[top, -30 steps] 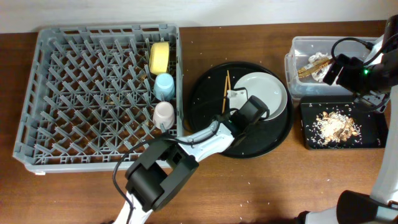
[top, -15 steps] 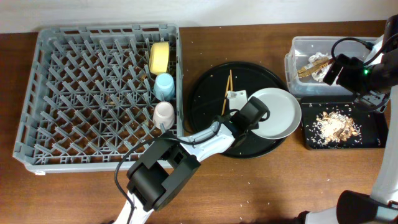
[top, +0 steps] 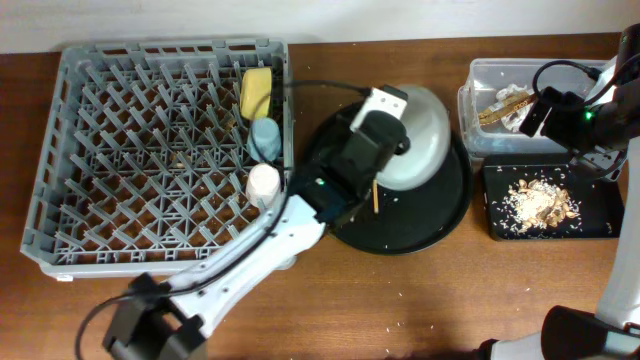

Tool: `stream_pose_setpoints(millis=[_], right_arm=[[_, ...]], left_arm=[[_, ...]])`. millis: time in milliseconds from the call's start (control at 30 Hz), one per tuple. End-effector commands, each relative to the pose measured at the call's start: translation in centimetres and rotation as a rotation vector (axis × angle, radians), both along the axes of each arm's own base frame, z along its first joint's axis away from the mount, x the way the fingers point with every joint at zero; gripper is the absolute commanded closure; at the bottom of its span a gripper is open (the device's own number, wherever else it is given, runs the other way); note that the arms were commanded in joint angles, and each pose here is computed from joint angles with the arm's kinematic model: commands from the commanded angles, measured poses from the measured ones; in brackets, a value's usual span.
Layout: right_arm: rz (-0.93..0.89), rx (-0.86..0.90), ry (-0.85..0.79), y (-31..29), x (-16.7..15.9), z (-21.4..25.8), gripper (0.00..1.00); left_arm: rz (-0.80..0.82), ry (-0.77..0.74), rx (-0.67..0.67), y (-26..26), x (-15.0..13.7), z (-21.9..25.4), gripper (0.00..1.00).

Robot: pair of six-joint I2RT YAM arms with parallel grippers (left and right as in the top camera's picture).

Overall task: Sort waste into correct bins and load items into the dishwasher rack
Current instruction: 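Lift the white plate and stand it upright in the rack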

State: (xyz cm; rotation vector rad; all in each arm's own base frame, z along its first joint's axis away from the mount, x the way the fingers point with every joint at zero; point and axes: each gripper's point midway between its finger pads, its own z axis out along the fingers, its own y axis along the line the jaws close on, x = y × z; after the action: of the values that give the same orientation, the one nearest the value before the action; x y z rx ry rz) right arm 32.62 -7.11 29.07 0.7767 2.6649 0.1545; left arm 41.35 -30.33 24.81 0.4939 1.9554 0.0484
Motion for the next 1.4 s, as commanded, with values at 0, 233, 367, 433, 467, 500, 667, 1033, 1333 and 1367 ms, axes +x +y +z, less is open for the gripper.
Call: stream_pose_setpoints(millis=[0,233,367,433,467,500,667,1033,1333,1367], right_arm=[[-0.016,-0.01,-0.02,-0.2,-0.2,0.7,0.02],[-0.016,-0.01,-0.02,-0.2,-0.2,0.7,0.01],[-0.016,-0.01,-0.02,-0.2,-0.2,0.7,0.02],[-0.016,-0.01,-0.02,-0.2,-0.2,0.7,0.01],[-0.016,-0.01,-0.02,-0.2,-0.2,0.7,0.02],[-0.016,-0.01,-0.02,-0.2,-0.2,0.7,0.02],[-0.015,-0.01,-0.02,-0.2,-0.1,0.7,0.02],[-0.015,-0.01,-0.02,-0.2,-0.1,0.7,0.02],[-0.016,-0.01,-0.02,-0.2,-0.2,0.7,0.01],[-0.016,-0.01,-0.02,-0.2,-0.2,0.7,0.02]], left_arm=[[0.235,-0.162,0.319,8.6,1.5,5.0,1.0],[0.536,-0.192,0.406,22.2,6.5,7.4,1.0],[0.552,-0.258,0.425,26.4,8.6,9.4,1.0],[0.54,-0.244,0.418,27.9,9.5,8.7,1.0],[0.565,-0.236,0.424,29.2,9.9,8.2,1.0],[0.585,-0.235,0.424,30.2,10.3,7.9,1.0],[0.637,-0.176,0.461,33.2,12.9,3.1,1.0],[0.544,-0.103,0.474,31.5,16.1,-4.5,0.68],[0.784,-0.296,0.426,32.4,13.7,3.3,0.33],[0.78,-0.327,0.403,31.7,13.1,5.2,0.3]])
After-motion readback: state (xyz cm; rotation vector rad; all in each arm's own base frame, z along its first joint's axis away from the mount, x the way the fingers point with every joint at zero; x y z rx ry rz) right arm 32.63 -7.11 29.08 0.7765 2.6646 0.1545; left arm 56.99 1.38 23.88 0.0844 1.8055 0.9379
